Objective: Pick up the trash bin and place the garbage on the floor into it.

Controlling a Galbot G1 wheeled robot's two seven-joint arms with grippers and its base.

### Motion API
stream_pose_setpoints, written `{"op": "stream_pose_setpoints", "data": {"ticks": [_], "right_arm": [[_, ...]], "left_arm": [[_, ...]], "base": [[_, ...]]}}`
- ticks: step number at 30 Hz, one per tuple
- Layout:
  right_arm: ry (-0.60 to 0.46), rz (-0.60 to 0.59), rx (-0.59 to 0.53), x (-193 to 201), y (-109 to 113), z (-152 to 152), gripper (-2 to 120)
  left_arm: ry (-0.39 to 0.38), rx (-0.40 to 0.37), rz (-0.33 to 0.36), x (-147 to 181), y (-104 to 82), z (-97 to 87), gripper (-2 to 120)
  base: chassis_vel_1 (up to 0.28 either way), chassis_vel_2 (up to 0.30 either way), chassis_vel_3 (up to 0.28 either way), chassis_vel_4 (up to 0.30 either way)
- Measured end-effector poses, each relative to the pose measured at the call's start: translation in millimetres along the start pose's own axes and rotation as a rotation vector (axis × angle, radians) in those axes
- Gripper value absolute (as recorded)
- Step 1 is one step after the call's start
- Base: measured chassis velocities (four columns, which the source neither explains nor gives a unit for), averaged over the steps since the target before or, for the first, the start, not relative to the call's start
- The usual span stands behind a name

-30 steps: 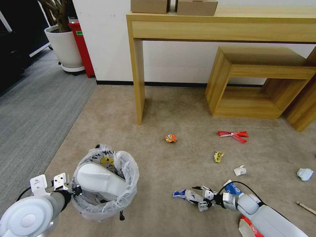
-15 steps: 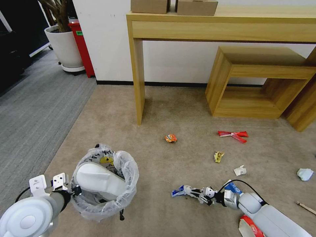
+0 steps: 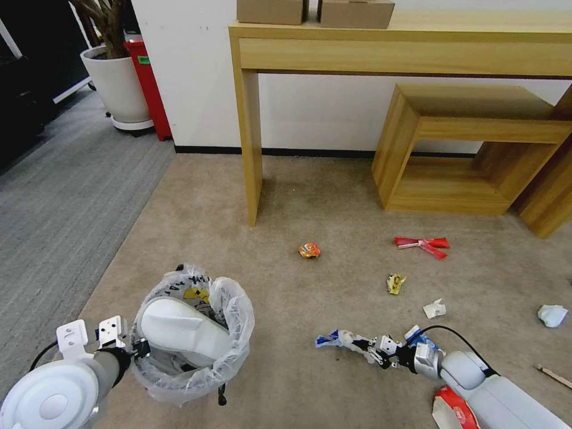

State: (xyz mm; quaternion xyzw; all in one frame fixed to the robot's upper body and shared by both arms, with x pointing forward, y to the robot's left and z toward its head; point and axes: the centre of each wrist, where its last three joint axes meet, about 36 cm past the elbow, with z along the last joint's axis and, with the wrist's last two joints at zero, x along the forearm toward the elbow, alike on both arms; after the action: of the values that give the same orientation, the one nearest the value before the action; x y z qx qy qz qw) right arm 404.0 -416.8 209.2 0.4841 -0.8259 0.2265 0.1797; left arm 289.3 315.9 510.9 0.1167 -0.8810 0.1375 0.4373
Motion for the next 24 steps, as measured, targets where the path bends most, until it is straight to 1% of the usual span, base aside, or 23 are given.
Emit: {"op": "stream_pose_setpoints", "data": {"ticks": [3,5,6,7,9,10,12,13,15,17,18,21,22,24], "right_arm": [[-0.027,0.014,0.006,1.3,-2.4,-6.1,0],[-0.117,0.059,0.027,8.1,-15.6,-29.7,0],[-0.117,0.059,0.027,8.1,-15.6,-29.7,0],[-0.163,0.079,0.035,11.8,-21.6,-41.7,0],[-0.322,0.139,0.042,31.8,-39.3,-84.5,0],[-0.322,0.139,0.042,31.8,-39.3,-84.5,0],[-0.434,0.163,0.058,50.8,-50.6,-120.3,0],[-0.434,0.163,0.058,50.8,-50.6,-120.3,0],[-0.521,0.162,0.084,59.9,-55.2,-151.6,0],[-0.603,0.152,0.093,62.7,-55.4,-180.6,0],[-0.603,0.152,0.093,62.7,-55.4,-180.6,0],[-0.74,0.114,0.05,60.2,-48.0,-223.8,0],[-0.74,0.114,0.05,60.2,-48.0,-223.8,0],[-0.814,0.075,-0.006,59.0,-40.8,-249.2,0]], "left_arm": [[0.003,0.0,-0.001,0.4,-0.1,1.6,0],[0.006,0.003,-0.002,0.5,0.3,3.0,0],[0.006,0.003,-0.002,0.5,0.3,3.0,0],[0.008,0.003,-0.003,0.6,0.5,3.6,0],[0.011,0.0,-0.002,3.0,0.8,4.6,0],[0.011,0.0,-0.002,3.0,0.8,4.6,0],[0.008,-0.003,0.003,7.9,0.6,0.5,0],[0.008,-0.003,0.003,7.9,0.6,0.5,0],[0.004,-0.011,0.008,12.5,-0.2,-3.5,0],[0.006,-0.018,0.007,15.7,-0.7,-4.6,0],[0.006,-0.018,0.007,15.7,-0.7,-4.6,0],[0.011,-0.024,0.01,19.6,-1.2,-4.1,0],[0.011,-0.024,0.01,19.6,-1.2,-4.1,0],[0.01,-0.031,0.008,22.3,-0.8,-5.0,0]], "base": [[0.0,0.0,0.0,0.0],[0.0,0.0,0.0,0.0],[0.0,0.0,0.0,0.0],[0.0,0.0,0.0,0.0],[0.0,0.0,0.0,0.0],[0.0,0.0,0.0,0.0],[0.0,0.0,0.0,0.0],[0.0,0.0,0.0,0.0],[0.0,0.0,0.0,0.0],[0.0,0.0,0.0,0.0],[0.0,0.0,0.0,0.0],[0.0,0.0,0.0,0.0],[0.0,0.0,0.0,0.0],[0.0,0.0,0.0,0.0]]}}
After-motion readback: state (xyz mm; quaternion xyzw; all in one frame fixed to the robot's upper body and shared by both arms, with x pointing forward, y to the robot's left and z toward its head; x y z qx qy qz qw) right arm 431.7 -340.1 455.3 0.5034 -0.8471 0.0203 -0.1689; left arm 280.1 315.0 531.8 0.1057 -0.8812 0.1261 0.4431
